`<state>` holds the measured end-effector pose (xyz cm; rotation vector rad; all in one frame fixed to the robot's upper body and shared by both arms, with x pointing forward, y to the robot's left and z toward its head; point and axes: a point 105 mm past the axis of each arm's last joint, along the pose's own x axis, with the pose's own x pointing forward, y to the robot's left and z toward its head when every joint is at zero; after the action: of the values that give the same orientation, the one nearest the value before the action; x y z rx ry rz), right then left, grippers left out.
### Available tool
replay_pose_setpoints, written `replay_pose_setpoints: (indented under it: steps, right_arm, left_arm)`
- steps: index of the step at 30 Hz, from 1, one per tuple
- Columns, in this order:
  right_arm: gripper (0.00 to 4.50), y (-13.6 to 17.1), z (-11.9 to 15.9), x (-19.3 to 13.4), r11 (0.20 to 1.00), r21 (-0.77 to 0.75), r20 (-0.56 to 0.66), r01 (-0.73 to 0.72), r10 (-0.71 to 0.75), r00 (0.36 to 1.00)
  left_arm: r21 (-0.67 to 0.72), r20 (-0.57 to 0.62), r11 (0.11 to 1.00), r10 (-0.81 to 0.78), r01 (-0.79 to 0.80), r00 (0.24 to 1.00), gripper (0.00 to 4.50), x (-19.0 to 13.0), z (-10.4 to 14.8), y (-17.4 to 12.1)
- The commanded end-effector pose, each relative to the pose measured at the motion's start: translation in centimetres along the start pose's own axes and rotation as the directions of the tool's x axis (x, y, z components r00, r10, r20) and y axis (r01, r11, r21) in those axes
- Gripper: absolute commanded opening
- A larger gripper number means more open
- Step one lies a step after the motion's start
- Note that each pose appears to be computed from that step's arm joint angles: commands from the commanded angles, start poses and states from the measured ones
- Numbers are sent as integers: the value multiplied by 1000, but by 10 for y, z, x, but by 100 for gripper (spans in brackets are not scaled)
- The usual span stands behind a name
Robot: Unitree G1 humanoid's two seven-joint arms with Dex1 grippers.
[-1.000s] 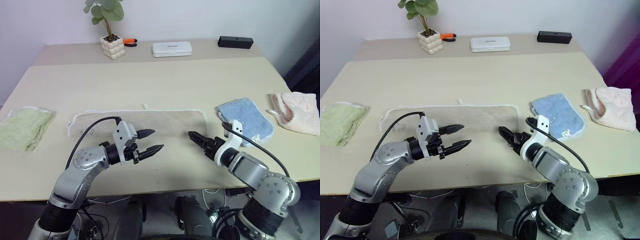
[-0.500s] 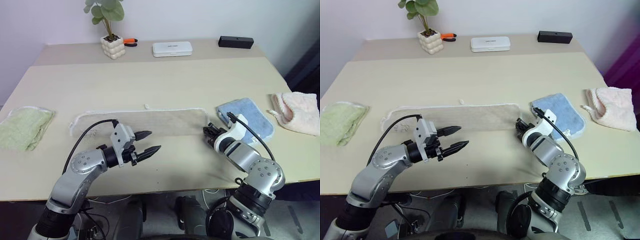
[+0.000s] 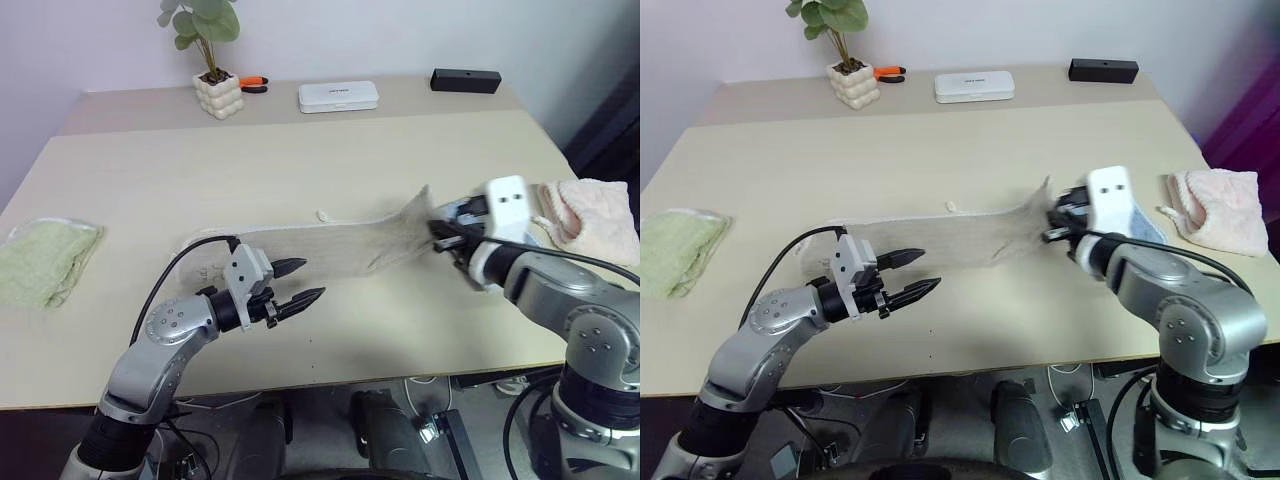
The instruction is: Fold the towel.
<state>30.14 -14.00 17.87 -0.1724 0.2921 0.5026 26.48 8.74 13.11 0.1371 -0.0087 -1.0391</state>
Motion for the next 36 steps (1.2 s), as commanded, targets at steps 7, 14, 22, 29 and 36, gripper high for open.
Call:
replay_pose_setpoints:
  steps: [7,14,22,29,36]
  right_arm:
    - [4,76,-4,51,943,-192,-34,-274,272,962]
    - [4,86,-9,63,926,-231,-43,-299,297,954]
    - [188,91,0,60,912,-252,7,-323,336,942]
    - [338,78,30,19,895,-235,175,-381,424,888]
    - [202,12,16,38,975,-178,127,-134,158,979]
  left_arm:
    - [25,27,999,25,-25,999,294,1,7,-4]
    - [20,12,998,59,-59,998,294,-6,3,-4]
    - [21,11,998,60,-60,998,294,-5,3,-4]
    - [13,-1,986,165,-165,986,294,-22,2,18]
    - [23,-21,975,223,-222,975,294,-35,0,32]
